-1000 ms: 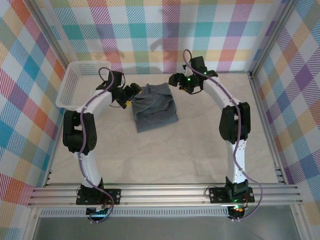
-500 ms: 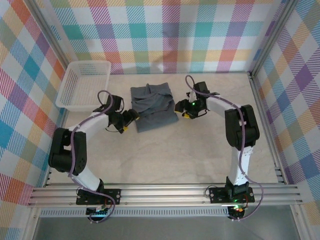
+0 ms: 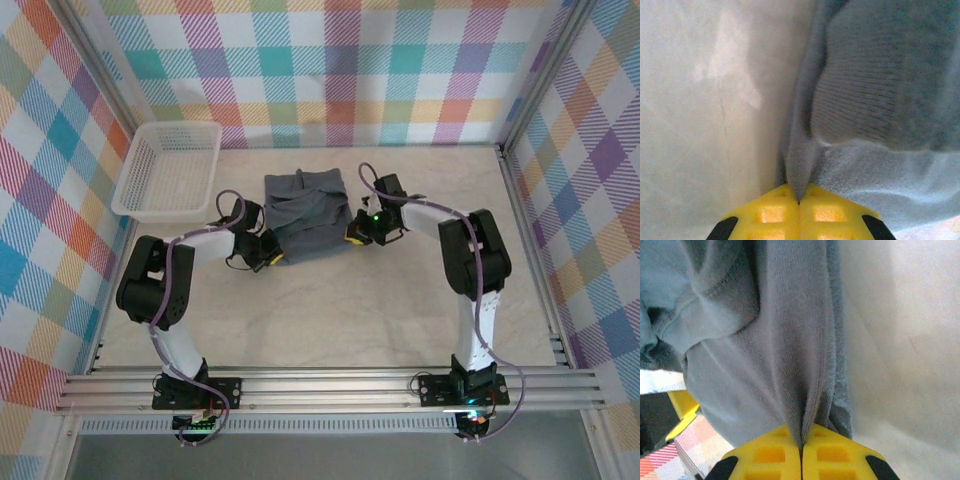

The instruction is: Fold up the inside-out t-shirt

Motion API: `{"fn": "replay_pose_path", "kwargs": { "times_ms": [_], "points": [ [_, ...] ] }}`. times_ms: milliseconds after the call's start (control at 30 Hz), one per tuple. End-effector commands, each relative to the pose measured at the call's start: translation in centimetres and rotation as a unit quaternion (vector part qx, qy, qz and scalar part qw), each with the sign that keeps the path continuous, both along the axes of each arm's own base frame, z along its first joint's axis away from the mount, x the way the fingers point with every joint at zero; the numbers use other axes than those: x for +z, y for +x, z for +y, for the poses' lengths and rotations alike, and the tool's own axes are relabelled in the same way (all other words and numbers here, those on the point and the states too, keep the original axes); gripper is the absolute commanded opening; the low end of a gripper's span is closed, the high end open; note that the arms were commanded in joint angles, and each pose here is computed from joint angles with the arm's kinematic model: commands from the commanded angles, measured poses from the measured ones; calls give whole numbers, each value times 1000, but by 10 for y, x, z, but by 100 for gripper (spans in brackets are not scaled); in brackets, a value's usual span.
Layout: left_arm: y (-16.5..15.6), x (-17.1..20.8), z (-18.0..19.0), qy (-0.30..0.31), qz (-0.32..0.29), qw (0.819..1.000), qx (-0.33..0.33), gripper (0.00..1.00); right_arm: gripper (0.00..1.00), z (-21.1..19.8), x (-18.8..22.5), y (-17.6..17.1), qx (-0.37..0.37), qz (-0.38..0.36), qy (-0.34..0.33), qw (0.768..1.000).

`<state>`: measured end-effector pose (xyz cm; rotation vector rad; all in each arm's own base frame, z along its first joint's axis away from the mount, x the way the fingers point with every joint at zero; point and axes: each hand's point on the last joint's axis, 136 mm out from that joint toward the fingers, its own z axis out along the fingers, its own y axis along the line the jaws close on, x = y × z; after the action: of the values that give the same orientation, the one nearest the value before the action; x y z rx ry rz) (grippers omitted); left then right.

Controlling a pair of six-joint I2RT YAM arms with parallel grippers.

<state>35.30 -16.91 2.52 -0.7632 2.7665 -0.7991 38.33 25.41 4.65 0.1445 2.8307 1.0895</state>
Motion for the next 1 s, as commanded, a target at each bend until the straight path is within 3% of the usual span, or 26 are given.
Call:
{"fn": "replay_pose_path", "kwargs": {
  "times_ms": [0,133,167,200,233,267,367,467,733,867,967],
  "points": [
    [-65,3,-4,7,53,997,-50,0,0,-15,18,-39,11,-4,2,1000],
    [-140,13,0,6,91,993,-69,0,3,-38,12,-117,18,37,-13,999],
    [-156,17,-3,-4,94,993,-72,10,5,-45,9,-139,15,51,-15,998],
    [-168,19,-7,-17,100,992,-76,27,12,-49,10,-156,13,61,-15,998],
    [-179,27,-16,-36,99,991,-84,48,25,-54,13,-172,12,69,-14,997],
    [-188,34,-22,-47,97,990,-92,64,39,-58,18,-187,12,77,-16,997],
    [-193,56,-28,-45,75,991,-102,76,50,-64,45,-200,5,47,-14,999],
    [-179,74,-35,-50,42,992,-104,78,55,-66,62,-185,-11,9,-23,1000],
    [-150,66,-74,-66,44,988,-135,72,53,-42,40,-132,-20,12,-23,999],
    [-142,50,-72,-42,54,990,-127,64,42,-32,28,-119,-16,26,-17,999],
    [-139,42,-76,-47,58,990,-123,48,31,-30,20,-116,-21,33,-19,999]
  ]
}}
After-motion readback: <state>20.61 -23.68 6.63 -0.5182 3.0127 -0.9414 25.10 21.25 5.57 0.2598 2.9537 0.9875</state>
